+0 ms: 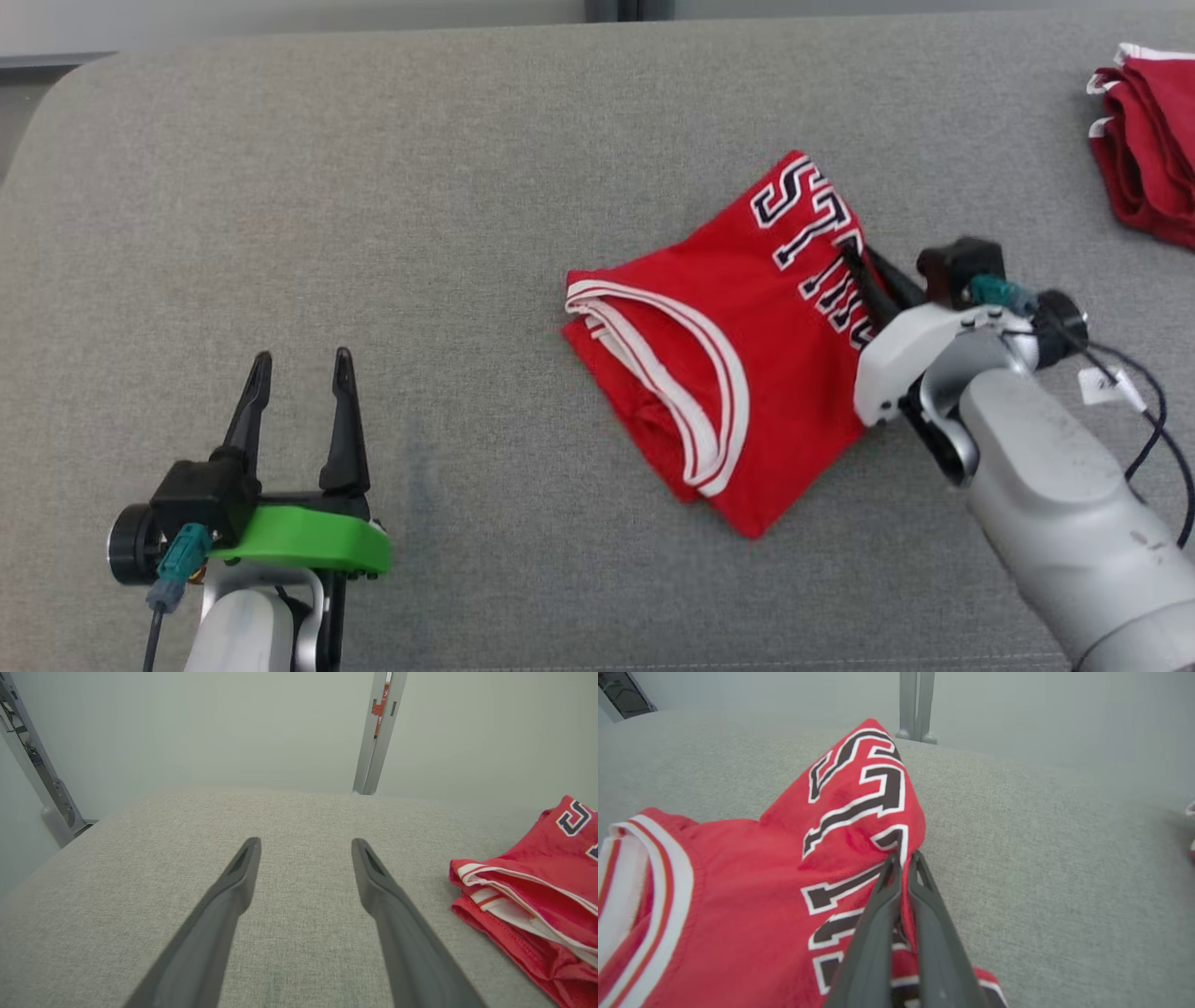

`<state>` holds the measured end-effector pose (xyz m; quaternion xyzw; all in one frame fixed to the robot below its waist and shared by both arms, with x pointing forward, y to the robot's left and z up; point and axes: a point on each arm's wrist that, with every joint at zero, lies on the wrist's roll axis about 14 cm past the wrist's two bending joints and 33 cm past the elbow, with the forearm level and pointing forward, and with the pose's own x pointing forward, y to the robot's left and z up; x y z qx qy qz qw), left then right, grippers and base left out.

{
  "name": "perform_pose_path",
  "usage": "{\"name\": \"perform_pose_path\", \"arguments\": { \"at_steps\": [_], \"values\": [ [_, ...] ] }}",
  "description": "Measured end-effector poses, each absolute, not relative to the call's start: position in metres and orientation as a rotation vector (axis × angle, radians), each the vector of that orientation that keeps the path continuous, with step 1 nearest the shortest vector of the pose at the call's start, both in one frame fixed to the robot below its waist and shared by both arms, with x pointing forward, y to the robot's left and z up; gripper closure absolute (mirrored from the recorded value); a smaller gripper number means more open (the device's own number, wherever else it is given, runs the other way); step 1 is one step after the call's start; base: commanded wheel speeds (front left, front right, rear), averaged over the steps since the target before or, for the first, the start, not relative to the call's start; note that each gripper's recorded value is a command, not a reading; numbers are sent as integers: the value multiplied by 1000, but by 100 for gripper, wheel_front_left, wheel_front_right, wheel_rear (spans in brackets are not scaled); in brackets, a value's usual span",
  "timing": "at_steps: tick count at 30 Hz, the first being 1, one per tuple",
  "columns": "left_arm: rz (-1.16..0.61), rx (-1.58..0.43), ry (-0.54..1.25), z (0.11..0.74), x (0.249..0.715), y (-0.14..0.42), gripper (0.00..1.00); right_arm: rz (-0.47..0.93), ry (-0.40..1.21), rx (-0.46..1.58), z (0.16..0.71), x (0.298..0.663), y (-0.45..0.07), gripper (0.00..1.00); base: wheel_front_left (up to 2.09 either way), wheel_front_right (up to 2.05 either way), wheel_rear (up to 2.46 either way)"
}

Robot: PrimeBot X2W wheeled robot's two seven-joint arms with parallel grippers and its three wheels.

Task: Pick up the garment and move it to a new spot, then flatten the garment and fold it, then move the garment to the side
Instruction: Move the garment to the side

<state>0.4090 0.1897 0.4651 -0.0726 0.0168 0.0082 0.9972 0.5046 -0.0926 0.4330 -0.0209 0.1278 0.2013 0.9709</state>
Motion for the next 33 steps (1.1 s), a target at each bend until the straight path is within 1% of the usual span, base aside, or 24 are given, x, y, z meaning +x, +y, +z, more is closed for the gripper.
{"name": "perform_pose_path", "arguments": {
  "at_steps": [4,7,11,13,17,21,26,33],
  "values": [
    [-13,-146,16,467,426,180,0,384,186,-118,463,549,-117,100,0,0,0],
    [-25,-139,12,463,439,177,0,369,164,-166,475,574,-134,100,0,0,0],
    [-50,-118,44,444,454,172,0,307,123,-197,491,604,-172,100,0,0,0],
    [-63,-113,50,438,464,168,0,266,128,-212,491,611,-196,100,0,0,0],
    [-107,-110,71,420,479,155,0,184,159,-266,487,616,-247,100,0,0,0],
    [-162,-124,87,405,491,135,0,91,178,-328,498,613,-299,100,0,0,0],
    [-211,-129,116,386,496,118,0,3,225,-400,509,610,-349,100,0,0,0],
    [-251,-139,120,374,502,105,0,-123,346,-492,510,597,-415,100,0,0,0]
  ]
}}
